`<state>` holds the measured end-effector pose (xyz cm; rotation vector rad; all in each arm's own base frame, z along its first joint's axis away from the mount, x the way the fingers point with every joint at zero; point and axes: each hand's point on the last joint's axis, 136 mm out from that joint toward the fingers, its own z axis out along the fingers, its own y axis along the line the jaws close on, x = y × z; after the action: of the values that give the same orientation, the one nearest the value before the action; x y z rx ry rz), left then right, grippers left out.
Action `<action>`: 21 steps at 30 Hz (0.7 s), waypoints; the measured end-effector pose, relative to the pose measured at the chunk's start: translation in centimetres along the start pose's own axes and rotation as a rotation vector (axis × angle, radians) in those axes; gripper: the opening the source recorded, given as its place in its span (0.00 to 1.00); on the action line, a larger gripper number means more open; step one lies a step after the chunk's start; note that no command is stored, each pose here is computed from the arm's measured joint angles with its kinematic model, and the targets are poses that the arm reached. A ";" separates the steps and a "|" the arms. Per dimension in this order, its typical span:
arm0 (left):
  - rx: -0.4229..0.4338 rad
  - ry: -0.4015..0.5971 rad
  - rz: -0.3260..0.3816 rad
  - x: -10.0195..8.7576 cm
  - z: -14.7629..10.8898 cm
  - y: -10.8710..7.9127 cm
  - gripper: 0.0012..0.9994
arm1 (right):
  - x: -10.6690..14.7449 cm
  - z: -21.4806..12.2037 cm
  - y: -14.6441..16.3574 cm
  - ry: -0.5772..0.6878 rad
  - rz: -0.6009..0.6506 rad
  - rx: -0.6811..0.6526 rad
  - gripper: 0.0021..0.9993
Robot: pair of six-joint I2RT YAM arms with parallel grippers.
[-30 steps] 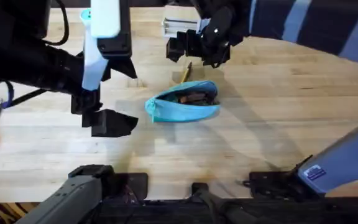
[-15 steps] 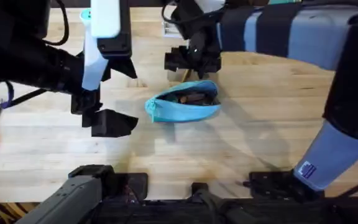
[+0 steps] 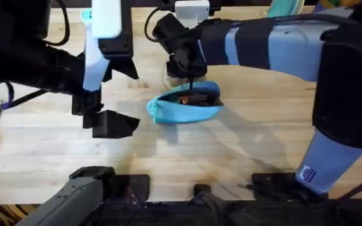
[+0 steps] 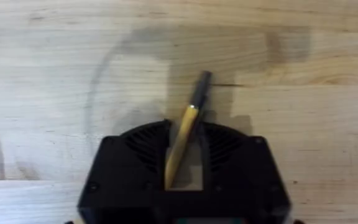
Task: Unzip the bag, pick up the pens from the table one at a time and place them inside, then zip the bag closed.
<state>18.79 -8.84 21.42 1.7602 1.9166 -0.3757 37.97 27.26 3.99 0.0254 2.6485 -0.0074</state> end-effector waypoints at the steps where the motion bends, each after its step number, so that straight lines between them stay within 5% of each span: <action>1: 0.000 0.000 0.000 0.0 0.0 0.0 0.99 | 0.0 0.0 -0.1 0.000 0.003 0.005 0.38; 5: 0.000 0.000 0.000 0.0 0.0 0.0 0.99 | -0.1 0.0 -0.6 -0.005 0.002 0.028 0.10; 7: 0.000 0.000 0.000 0.0 0.0 0.0 0.99 | -0.3 0.0 -0.7 -0.011 0.003 0.032 0.05; 21: -0.001 0.008 0.000 0.1 0.0 0.0 0.99 | -2.1 -0.3 -1.9 -0.033 -0.059 0.061 0.04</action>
<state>18.81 -8.72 21.35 1.7637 1.9222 -0.3678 39.68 25.33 5.26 -0.0321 2.6147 -0.1079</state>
